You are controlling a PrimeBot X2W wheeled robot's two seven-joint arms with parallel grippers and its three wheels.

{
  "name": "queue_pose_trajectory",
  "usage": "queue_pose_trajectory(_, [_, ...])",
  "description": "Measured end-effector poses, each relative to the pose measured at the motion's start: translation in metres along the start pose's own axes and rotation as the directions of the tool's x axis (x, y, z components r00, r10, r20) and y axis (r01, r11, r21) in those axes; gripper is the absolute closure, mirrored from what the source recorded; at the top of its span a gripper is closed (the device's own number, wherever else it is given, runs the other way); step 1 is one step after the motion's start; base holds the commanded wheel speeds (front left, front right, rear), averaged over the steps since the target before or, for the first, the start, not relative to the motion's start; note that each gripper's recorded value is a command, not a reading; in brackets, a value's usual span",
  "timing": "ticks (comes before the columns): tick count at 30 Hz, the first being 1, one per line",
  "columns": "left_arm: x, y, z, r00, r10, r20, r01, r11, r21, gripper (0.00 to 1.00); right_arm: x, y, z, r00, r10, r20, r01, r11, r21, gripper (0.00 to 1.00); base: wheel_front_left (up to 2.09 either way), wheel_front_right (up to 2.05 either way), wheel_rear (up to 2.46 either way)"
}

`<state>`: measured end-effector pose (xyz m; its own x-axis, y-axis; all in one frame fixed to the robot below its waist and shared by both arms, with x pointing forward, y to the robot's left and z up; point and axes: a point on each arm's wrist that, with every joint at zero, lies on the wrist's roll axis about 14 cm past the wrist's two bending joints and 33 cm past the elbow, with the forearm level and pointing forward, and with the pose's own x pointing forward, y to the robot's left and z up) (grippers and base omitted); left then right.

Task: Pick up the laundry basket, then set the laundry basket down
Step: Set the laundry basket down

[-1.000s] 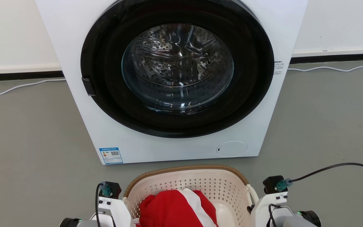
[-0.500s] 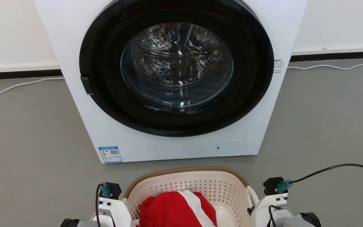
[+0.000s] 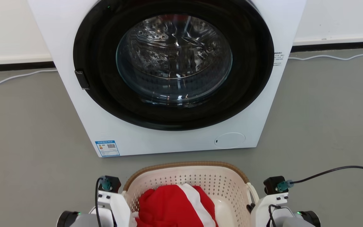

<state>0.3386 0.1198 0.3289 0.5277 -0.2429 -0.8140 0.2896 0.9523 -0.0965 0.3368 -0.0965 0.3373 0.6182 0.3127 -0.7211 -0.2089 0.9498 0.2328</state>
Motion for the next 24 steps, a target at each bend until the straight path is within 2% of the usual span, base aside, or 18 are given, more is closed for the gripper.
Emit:
queue_pose_trajectory(11, [0.021,0.013,0.034,0.999,0.003,0.039,-0.004,1.000,0.014,1.00,0.025,-0.006,0.027,0.998,0.004,0.059,-0.003,1.000,-0.008,1.00,0.00,0.00,0.00])
queue_pose_trajectory(24, [0.081,0.046,0.050,0.999,0.028,0.028,-0.028,1.000,-0.009,1.00,0.098,-0.015,0.050,0.998,0.036,0.056,-0.033,0.998,-0.050,1.00,0.00,0.00,0.00])
